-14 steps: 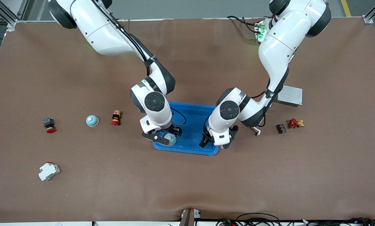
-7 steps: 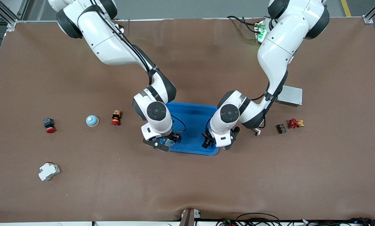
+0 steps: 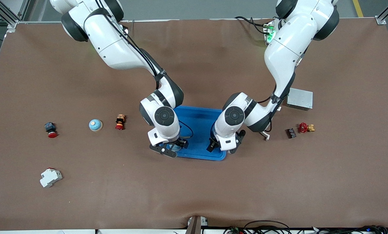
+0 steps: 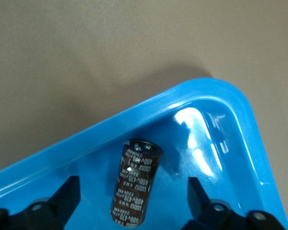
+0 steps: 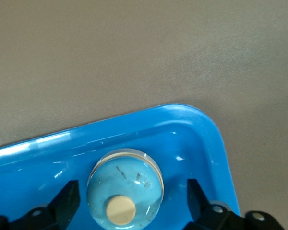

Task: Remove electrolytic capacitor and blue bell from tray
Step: 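Grasp the second capacitor with the left gripper while the right gripper grasps the bell, then carry the capacitor beside the valve while the right gripper carries the bell, then lower and release the capacitor while the right gripper releases the bell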

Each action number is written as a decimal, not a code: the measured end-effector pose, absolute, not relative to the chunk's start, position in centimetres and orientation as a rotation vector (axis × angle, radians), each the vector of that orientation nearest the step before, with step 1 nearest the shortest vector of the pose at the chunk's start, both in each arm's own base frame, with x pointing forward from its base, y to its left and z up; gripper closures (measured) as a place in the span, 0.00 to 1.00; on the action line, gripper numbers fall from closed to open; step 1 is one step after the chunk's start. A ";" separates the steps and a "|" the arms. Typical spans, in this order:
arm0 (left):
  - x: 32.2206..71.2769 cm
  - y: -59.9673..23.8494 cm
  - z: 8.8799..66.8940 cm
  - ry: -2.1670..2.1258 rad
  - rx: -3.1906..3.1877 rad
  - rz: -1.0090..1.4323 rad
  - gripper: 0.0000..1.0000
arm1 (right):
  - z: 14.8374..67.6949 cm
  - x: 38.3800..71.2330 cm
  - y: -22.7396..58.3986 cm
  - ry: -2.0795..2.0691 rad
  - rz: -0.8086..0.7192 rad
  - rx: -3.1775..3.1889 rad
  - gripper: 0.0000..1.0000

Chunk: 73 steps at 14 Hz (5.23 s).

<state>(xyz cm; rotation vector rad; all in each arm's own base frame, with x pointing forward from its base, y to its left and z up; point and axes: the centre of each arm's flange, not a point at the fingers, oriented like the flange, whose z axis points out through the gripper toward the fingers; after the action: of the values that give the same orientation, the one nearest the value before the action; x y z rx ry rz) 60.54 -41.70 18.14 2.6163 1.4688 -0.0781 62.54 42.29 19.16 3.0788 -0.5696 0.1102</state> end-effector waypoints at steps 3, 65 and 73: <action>60.6 -41.5 18.1 1.492 2.605 -0.077 0.41 | 19.2 62.4 42.6 -0.612 0.113 3.073 0.23; 60.0 10.9 22.7 0.149 3.259 -0.090 0.68 | 19.2 65.2 -2.1 0.226 0.078 3.140 0.37; 59.9 10.0 19.1 0.121 3.198 -0.082 0.68 | 19.3 65.3 -2.6 0.217 0.093 3.140 0.37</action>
<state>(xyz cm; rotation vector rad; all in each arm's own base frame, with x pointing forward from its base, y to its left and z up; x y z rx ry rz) 59.91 9.96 19.08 3.1976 0.1209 -0.0819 65.27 -2.57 19.26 3.1397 0.2168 0.0930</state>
